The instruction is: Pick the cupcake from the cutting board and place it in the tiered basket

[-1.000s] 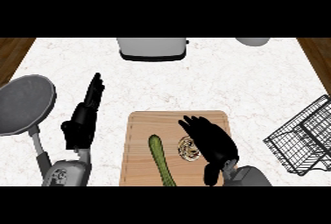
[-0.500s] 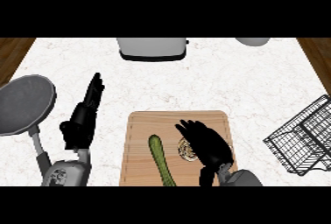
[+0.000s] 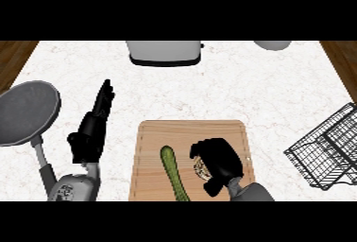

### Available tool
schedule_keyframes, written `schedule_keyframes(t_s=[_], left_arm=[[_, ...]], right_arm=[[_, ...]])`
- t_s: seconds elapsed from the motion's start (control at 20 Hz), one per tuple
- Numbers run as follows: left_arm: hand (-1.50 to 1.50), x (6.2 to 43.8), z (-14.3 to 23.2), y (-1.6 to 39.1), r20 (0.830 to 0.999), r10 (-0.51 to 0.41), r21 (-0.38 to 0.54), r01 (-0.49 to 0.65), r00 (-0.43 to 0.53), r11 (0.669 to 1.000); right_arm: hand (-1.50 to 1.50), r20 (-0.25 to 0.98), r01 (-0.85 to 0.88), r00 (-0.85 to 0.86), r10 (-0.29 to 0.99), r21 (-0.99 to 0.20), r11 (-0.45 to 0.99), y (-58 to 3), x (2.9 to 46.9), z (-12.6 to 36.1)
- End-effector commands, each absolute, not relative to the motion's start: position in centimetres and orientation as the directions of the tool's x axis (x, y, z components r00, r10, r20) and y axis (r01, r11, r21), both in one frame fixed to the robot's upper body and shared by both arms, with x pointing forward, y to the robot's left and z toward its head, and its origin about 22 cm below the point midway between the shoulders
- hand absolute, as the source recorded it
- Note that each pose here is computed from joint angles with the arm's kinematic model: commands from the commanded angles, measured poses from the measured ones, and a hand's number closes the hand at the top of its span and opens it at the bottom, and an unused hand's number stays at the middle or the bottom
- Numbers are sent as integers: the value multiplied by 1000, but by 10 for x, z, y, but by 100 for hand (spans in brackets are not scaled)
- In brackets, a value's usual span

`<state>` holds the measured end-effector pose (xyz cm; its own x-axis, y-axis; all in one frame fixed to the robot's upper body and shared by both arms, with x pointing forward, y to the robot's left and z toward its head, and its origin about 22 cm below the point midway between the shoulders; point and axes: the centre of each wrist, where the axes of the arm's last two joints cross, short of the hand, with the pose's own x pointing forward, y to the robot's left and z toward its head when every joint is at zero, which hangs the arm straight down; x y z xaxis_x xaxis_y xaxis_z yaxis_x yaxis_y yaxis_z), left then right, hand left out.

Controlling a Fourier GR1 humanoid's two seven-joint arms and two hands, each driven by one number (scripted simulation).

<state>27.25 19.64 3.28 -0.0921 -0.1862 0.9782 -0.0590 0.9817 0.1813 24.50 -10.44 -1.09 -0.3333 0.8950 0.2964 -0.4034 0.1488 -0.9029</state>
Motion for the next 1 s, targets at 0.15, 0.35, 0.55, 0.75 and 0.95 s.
schedule_keyframes(t_s=[0.15,0.35,0.55,0.75,0.95], left_arm=[[0,277,44,182,981,-174,169,-59,-89,984],[0,274,31,214,977,-191,186,-63,-93,981],[0,266,28,212,980,-189,180,-130,-65,975],[0,261,29,223,979,-193,184,-119,-69,976],[0,266,31,217,978,-191,180,-123,-83,976]], right_arm=[[150,218,-258,-394,893,-959,120,-110,245,-31],[150,136,-237,-388,911,-970,44,-143,237,-27],[150,-87,-341,-446,891,-903,-260,-251,174,-46],[150,-163,-254,-457,874,-918,-304,-316,145,-10],[150,-181,-147,-394,901,-956,-256,-353,116,31]])
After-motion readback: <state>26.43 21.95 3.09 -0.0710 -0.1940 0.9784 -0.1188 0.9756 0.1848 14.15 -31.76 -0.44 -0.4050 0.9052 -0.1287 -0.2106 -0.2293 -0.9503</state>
